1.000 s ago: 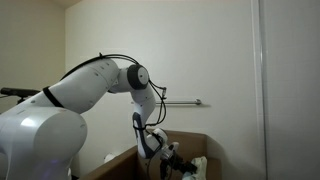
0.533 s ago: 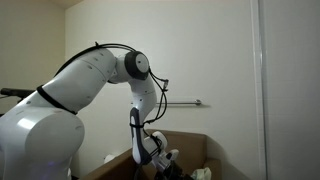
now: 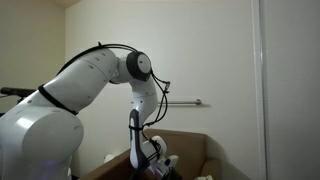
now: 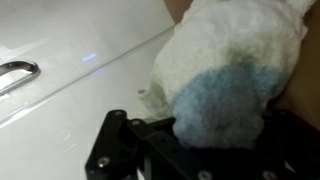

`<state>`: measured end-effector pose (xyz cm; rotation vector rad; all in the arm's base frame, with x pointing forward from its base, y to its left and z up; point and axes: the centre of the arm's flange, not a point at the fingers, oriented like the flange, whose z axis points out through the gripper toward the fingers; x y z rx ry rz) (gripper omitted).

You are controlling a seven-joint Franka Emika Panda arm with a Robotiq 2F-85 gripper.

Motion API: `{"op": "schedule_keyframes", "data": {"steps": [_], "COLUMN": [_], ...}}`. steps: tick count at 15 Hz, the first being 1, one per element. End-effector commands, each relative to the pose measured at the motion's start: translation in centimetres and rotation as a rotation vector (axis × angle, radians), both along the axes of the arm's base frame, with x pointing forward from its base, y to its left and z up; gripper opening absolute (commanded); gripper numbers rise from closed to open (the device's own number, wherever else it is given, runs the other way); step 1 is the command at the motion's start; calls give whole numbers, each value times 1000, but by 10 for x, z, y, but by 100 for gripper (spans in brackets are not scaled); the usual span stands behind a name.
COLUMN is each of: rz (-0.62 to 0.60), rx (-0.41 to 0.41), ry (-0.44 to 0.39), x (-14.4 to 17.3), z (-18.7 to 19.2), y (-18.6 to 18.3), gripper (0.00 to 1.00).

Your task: Dust the armrest with the towel

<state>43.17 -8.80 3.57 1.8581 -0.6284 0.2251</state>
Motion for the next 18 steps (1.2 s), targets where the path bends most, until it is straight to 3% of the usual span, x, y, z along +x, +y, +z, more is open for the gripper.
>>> {"op": "schedule_keyframes", "data": {"steps": [1,2,3,7,13,18], "rz": [-24,-32,-37,-42,17,51], "rx": [-48,-64,-81,-115,-62,-2], "ry": [-20,-18,-19,-4,28,57], "x": [-15,-15,-15,-15,-6,-4], "z": [9,10,13,12,-2,-20], "y": [-7,-8,-8,-10,3,17], "gripper": [24,35,36,62,98,100]}}
